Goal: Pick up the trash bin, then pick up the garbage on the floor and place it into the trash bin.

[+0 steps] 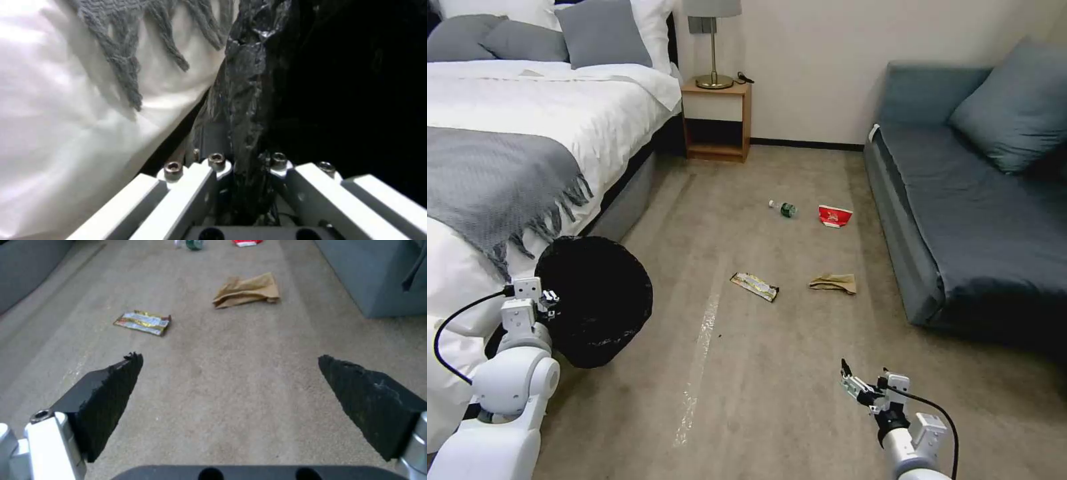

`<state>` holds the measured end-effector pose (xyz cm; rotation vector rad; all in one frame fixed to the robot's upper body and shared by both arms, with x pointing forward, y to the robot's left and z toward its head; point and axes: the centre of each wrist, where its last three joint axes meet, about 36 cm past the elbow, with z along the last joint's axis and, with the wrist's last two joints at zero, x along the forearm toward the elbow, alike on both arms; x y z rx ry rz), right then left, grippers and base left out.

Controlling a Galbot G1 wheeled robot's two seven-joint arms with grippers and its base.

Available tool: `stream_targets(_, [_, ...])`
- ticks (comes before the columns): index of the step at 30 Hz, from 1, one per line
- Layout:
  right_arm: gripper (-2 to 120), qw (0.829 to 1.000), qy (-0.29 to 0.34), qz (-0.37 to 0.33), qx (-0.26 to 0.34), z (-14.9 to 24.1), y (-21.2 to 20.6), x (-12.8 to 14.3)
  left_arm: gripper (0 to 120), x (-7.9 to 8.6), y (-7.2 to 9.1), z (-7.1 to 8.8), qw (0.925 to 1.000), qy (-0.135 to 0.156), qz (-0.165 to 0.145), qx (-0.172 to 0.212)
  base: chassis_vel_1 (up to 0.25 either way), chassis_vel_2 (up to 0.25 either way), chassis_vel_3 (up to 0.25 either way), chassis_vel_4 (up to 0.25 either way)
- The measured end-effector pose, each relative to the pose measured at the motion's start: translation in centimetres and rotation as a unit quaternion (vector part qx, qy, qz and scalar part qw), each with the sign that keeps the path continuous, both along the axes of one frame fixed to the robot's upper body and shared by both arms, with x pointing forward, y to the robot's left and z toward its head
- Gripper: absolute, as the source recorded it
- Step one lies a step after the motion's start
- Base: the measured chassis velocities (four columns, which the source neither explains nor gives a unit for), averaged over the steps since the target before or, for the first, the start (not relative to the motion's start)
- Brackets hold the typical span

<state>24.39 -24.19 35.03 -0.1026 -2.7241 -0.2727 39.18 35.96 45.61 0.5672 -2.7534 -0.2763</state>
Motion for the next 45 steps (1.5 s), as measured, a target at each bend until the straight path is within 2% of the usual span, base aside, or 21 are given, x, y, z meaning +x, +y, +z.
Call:
stream_targets(11, [100, 1.0, 0.0, -0.001, -0.003, 0.0, 0.1, -0.4, 1, 0.1, -0.6, -0.8, 0.9999, 0.004, -0.012, -0.007, 0.0, 0.0, 0.0, 0.0])
stream_targets(26, [100, 1.0, 0.005, 0.0, -0.007, -1.0, 0.4, -0.7, 1, 0.1, -0.1, -1.6, 0.9999, 0.005, -0.013, -0.005, 0.0, 0.0, 0.0, 0.0])
stream_targets(45, [100, 1.0, 0.007, 0.001, -0.01, -2.1, 0.4, -0.3, 1, 1.0, 0.2, -2.4, 0.9999, 0.002, -0.012, -0.007, -0.01, 0.01, 0.014, -0.009])
